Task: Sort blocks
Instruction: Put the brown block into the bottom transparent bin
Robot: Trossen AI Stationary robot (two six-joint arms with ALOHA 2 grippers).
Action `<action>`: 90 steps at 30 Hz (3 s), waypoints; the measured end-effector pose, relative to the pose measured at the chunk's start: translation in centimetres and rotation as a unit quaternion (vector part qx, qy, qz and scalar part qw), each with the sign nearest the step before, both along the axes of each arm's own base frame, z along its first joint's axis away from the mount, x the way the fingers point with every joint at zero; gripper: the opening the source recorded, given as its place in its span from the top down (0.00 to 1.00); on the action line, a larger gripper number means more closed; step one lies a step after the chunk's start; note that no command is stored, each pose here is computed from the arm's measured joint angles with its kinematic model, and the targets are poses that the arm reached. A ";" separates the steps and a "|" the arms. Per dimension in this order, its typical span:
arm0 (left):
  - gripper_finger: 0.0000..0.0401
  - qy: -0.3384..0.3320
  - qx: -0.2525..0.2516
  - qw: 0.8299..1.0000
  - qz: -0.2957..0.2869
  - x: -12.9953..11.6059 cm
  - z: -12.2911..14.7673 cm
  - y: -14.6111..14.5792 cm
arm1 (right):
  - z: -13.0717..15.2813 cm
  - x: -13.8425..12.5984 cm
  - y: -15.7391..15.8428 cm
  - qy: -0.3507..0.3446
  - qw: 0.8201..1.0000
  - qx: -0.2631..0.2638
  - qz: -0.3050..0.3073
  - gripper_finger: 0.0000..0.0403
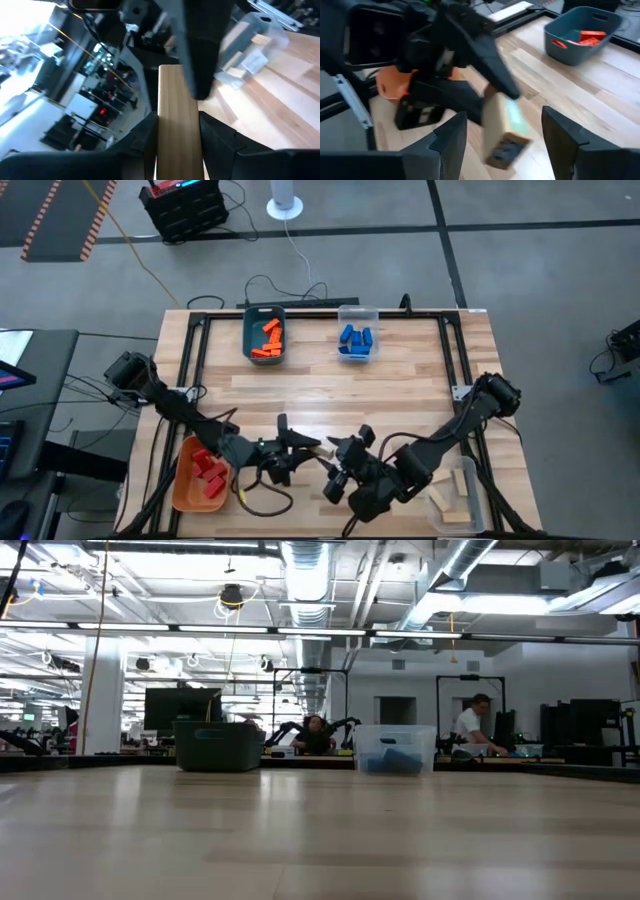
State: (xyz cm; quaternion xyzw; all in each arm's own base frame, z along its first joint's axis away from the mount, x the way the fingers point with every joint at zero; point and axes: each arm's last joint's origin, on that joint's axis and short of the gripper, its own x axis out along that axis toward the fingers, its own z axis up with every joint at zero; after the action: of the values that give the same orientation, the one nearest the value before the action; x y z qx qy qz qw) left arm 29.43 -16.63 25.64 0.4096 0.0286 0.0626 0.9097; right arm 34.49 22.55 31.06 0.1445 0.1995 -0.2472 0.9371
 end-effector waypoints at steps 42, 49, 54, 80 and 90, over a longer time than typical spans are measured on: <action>0.48 -0.015 0.000 0.996 0.089 -0.4 0.4 0.1 | 0.0 1.7 -2.8 0.050 0.998 -0.024 0.029 0.90; 0.47 0.001 -0.010 0.996 0.090 -0.6 -0.1 -0.3 | -0.6 0.3 -3.3 0.119 0.992 0.014 0.029 0.90; 0.47 0.035 -0.020 0.996 0.077 -1.0 -1.0 -0.8 | -0.5 -1.9 -3.9 0.204 0.974 0.098 0.015 0.90; 0.47 0.228 -0.211 0.949 -0.046 -3.0 -5.0 -2.5 | -3.1 -12.1 1.0 0.601 0.717 0.345 -0.082 0.90; 0.47 0.236 -0.214 0.946 -0.057 -3.7 -5.1 -3.3 | -8.5 -13.9 1.4 0.653 0.668 0.348 -0.083 0.90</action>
State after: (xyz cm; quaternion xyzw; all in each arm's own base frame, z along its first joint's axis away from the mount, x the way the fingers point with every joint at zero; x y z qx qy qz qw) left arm 25.72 -19.96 20.53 0.2094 0.2324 -0.0953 0.9450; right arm 20.57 24.00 22.61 0.2779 0.8191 -0.2676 0.4245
